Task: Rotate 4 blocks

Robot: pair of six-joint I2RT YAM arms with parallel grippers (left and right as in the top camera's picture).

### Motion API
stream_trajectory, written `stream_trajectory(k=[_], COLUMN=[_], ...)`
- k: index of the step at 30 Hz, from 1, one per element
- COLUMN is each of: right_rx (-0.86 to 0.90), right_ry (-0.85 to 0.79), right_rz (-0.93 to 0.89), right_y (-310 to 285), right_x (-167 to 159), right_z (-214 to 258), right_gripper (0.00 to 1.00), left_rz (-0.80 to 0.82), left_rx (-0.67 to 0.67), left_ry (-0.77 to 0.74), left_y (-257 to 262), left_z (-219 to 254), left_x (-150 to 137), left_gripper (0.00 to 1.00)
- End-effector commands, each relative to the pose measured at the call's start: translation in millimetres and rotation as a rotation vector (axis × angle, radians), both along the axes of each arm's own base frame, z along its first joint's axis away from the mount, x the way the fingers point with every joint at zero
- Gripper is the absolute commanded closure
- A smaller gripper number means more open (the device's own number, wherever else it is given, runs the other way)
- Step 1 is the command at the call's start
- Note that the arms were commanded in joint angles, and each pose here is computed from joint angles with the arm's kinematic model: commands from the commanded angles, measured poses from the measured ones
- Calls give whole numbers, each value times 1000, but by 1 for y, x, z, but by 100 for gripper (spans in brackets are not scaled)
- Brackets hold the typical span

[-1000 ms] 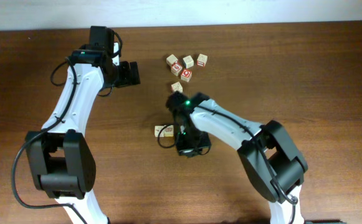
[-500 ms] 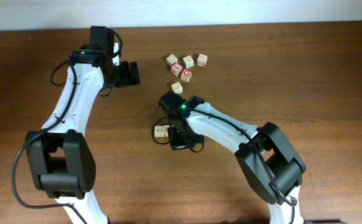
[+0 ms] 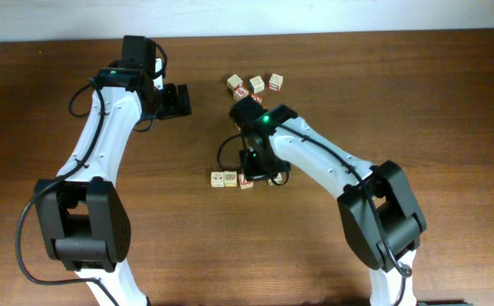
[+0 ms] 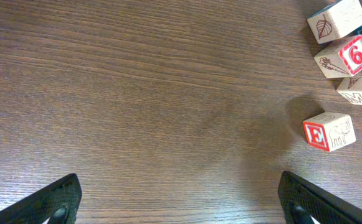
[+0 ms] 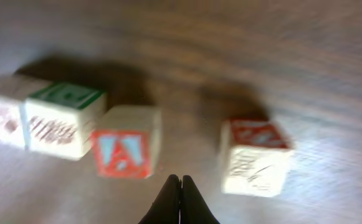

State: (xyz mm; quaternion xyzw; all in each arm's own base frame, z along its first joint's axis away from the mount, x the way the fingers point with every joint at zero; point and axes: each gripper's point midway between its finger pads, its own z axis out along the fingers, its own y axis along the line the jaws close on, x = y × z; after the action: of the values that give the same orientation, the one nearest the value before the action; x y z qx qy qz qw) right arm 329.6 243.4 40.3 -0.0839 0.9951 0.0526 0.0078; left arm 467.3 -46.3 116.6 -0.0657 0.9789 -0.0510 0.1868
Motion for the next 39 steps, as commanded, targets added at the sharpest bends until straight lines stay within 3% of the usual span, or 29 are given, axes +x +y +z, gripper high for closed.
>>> stream_trajectory(k=[1, 15, 28, 33, 39], right_rx=[-32, 68, 92, 124, 80], right_ry=[-39, 78, 27, 155, 42], right_rz=[-35, -46, -34, -30, 19], right_y=[-7, 13, 22, 26, 37], right_x=[6, -24, -14, -39, -30], right_z=[-1, -29, -28, -18, -22], right_gripper=[96, 96, 96, 96, 95], left_rz=[0, 0, 0, 0, 0], left_rx=[7, 7, 7, 7, 7], left_ry=[-18, -18, -18, -18, -18], left_y=[2, 2, 2, 2, 2], left_z=[7, 7, 7, 7, 7], left_x=[3, 3, 3, 3, 3], left_gripper=[1, 1, 1, 1, 1])
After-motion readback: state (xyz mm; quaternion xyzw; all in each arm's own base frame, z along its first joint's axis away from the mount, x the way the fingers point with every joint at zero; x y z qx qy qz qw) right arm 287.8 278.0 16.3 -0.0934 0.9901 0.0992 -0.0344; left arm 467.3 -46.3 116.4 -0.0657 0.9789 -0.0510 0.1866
